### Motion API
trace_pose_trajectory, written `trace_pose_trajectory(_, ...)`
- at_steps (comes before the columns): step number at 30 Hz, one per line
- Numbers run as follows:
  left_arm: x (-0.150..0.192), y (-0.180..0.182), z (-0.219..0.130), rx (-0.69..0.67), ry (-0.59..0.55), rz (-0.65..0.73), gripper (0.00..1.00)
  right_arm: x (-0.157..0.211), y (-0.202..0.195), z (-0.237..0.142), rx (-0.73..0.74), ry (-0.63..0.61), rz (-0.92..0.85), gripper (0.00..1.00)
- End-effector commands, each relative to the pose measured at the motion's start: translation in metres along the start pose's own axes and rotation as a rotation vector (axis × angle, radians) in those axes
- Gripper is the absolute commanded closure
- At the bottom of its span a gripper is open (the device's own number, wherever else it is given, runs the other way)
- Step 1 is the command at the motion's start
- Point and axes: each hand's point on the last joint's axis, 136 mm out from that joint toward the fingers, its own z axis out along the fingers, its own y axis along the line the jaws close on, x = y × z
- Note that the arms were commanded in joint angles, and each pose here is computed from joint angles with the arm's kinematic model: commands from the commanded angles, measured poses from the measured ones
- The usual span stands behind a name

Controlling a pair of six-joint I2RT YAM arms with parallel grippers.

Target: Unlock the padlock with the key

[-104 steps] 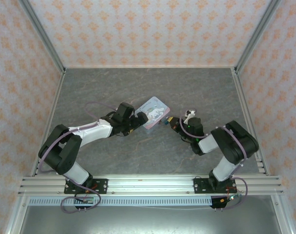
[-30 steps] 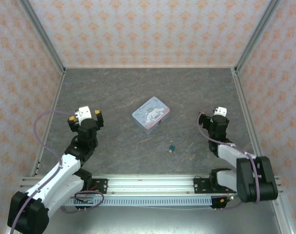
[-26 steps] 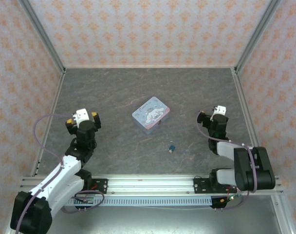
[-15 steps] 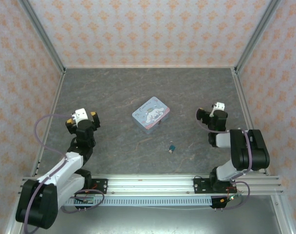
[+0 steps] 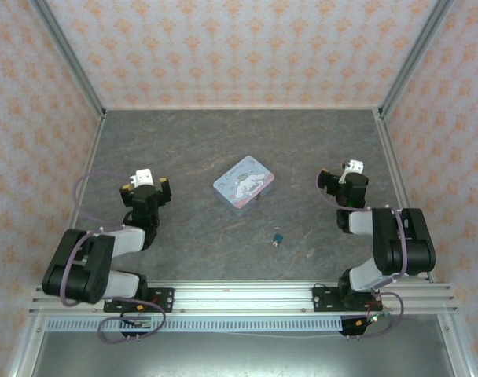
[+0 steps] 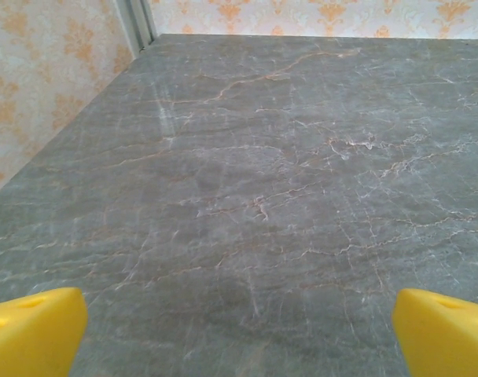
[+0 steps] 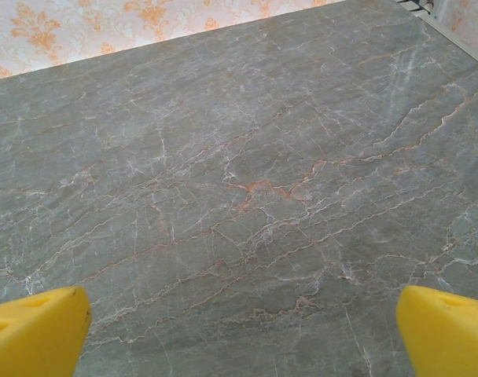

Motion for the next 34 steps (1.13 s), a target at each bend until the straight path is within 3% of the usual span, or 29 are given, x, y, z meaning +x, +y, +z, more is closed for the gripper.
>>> trace_pose_trajectory(1, -0.0175, -0.0067, 0.0173, 0.008, -0.064, -0.011, 0.0, -0.0033, 0.001, 0.0004, -0.006, -0.005, -0.008, 0.01)
trace_pose_trajectory(3, -0.0166, -0.0094, 0.0242, 0.004, 0.002, 0.003, 0.0, -0.0021, 0.0005, 0.0005, -0.005, -0.002, -0.007, 0.01)
trace_pose_trajectory(34, -0.0169, -0.0084, 0.0262, 0.01, 0.001, -0.006, 0.0, -0.0026, -0.0012, 0.0004, 0.031, -0.004, -0.018, 0.01)
